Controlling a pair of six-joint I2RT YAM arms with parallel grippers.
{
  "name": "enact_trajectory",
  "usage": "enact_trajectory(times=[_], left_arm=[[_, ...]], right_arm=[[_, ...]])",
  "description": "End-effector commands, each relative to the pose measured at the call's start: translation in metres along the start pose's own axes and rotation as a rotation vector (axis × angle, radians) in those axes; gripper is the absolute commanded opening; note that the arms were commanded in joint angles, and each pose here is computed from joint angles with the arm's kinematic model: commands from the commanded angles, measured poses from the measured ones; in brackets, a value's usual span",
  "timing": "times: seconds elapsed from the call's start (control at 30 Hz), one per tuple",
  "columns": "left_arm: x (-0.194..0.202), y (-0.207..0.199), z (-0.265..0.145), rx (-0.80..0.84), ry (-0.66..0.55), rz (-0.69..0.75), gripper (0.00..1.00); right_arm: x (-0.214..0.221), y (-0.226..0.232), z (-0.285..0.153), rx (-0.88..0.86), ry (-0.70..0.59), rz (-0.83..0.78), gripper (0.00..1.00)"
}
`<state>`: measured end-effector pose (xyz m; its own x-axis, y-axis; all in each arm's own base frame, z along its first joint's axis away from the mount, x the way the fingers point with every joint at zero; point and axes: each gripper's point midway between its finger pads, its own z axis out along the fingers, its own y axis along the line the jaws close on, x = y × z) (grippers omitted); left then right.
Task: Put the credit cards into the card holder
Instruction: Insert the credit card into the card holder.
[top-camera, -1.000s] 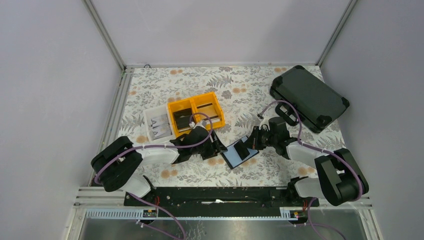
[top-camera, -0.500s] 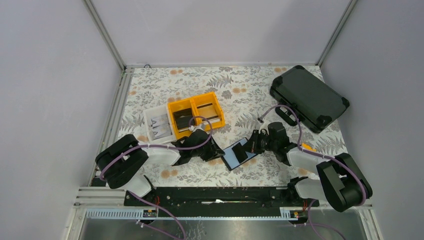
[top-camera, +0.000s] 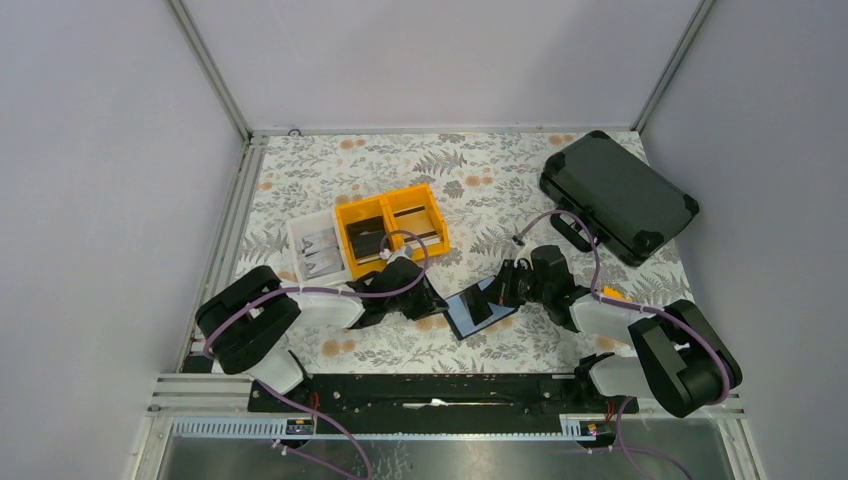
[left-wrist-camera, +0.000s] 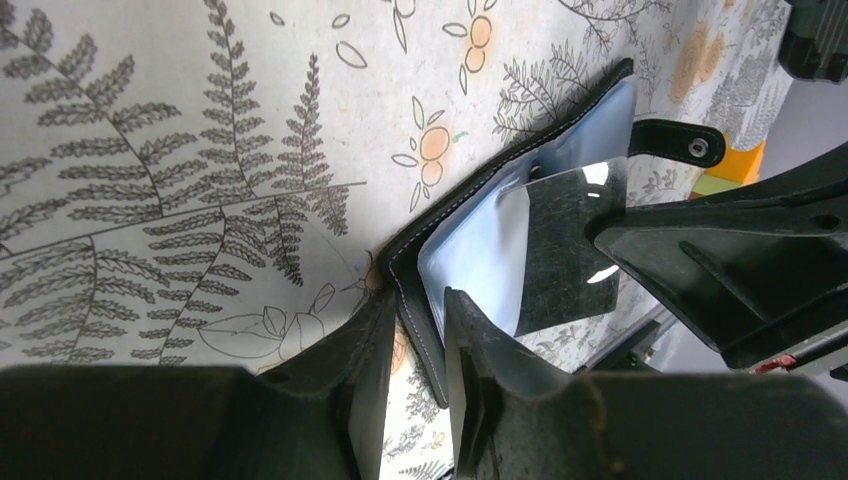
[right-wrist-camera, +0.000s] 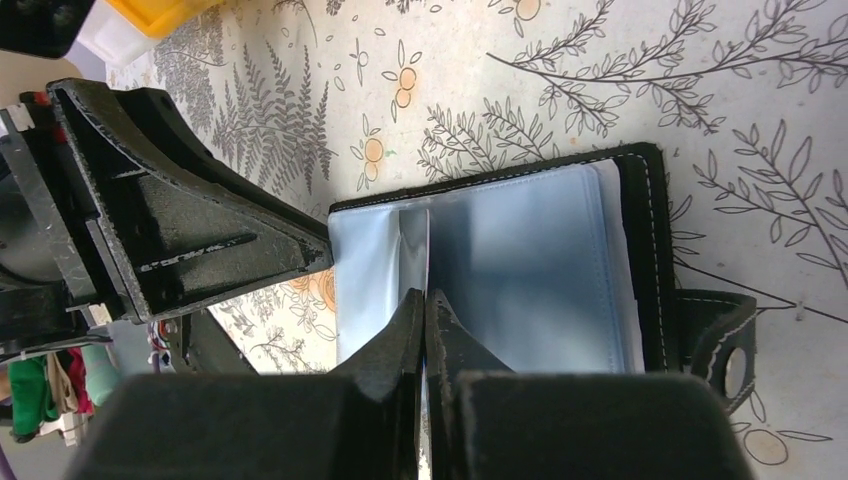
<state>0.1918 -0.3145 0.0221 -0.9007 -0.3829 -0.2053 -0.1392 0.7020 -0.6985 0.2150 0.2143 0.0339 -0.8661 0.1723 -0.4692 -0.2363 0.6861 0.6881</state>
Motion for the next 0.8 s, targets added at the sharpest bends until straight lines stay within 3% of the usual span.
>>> enact_trajectory(times=[0.0,0.77], left_arm=[[-0.012,0.036,0.008,-0.171,-0.072,0.081,0.27],[-0.020,0.051,0.007,-0.254,-0.102,0.126,0.23]], right_arm=[[0.001,-0.012,0.002,0.074,-0.006,-0.041,0.00],[-0.025,-0.016,0.001,0.143,-0.075,-0.108,0.00]])
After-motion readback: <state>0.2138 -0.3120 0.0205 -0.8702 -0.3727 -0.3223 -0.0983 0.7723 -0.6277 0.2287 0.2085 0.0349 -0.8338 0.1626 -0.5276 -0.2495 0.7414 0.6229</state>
